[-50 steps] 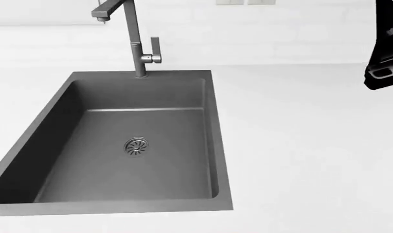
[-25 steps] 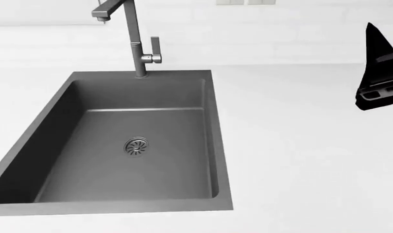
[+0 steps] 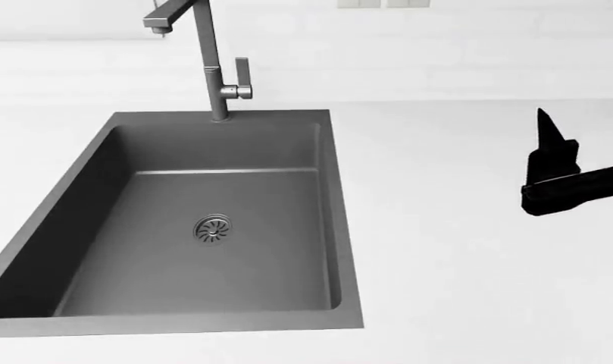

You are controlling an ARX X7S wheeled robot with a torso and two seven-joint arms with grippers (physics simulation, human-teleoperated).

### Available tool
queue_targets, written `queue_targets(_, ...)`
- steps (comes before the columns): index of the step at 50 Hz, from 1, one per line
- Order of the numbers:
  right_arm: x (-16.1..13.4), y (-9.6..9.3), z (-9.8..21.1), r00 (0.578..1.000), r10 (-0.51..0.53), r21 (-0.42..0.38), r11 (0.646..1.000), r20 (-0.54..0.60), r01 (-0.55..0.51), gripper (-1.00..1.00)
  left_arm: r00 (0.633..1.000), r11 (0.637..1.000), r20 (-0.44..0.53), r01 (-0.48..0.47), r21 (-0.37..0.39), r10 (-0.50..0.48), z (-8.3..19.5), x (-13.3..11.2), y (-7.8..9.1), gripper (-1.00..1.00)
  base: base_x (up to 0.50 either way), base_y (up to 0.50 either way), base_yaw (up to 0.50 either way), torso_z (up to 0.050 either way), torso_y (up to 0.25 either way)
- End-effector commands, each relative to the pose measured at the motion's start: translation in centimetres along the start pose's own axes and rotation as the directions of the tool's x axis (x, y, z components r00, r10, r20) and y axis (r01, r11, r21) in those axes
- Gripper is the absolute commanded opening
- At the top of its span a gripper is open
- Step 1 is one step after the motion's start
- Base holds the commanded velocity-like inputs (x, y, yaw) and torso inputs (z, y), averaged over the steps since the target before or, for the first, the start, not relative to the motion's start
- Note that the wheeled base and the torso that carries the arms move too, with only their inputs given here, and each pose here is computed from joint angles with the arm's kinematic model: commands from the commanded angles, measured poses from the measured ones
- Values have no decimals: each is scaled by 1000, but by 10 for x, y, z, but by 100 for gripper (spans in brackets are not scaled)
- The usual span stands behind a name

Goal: Pick and place the shaker into the drawer. Then close the cabinet.

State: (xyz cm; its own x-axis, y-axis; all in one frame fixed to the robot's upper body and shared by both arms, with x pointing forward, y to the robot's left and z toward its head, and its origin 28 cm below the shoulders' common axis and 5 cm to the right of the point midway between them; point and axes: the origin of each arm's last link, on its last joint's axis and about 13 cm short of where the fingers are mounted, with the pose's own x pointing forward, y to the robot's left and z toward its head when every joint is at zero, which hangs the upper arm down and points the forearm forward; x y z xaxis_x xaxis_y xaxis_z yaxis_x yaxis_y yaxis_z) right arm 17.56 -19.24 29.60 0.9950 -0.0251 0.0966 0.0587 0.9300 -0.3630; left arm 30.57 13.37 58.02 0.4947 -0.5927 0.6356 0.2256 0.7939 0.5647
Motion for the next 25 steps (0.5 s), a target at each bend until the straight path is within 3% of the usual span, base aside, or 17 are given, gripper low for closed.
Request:
queue_targets(1,4,2,-21,995,-19,7,1000,-100,19,100,993,988,-112,-7,155,25,-35,-3,-7,100,0,0,0,0,0)
queue_targets(10,10,9,-7,997,18,-6,1000,-78,-18,100,989,991,-126,-63,116,78,-50,-10,2,100,0,0,0,0,0)
queue_targets(12,10,10,-3,997,25,-12,1000,-72,-26,100,984,988,-96,-148,35,151,-43,-10,9,100,0,0,0,0,0)
queue_targets(13,10,10,-2,997,30,-16,999,-69,-31,100,972,974,-101,-220,-60,213,-39,-11,13,100,0,0,0,0,0)
queue_targets(16,11,10,4,997,48,-32,998,-61,-50,100,929,908,-136,-366,-204,344,-36,-21,26,100,0,0,0,0,0)
queue_targets(18,12,9,9,997,61,-47,997,-54,-64,100,766,746,-288,-635,-201,574,-66,-79,62,100,0,0,0,0,0)
queue_targets(19,14,8,11,996,71,-67,995,-54,-75,100,655,639,-364,-747,-180,663,-79,-113,73,100,0,0,0,0,0)
queue_targets(21,17,7,15,995,86,-91,992,-53,-91,100,397,394,-469,-913,-109,789,-99,-187,81,100,0,0,0,0,0)
queue_targets(22,18,7,17,994,94,-104,990,-51,-99,100,337,345,-478,-936,-75,811,-103,-223,79,100,0,0,0,0,0)
queue_targets(24,21,7,20,993,111,-118,986,-45,-116,100,356,361,-510,-928,-93,783,-101,-268,48,100,0,0,0,0,0)
queue_targets(25,23,7,20,992,118,-120,985,-42,-122,100,396,399,-536,-910,-117,746,-96,-285,28,100,0,0,0,0,0)
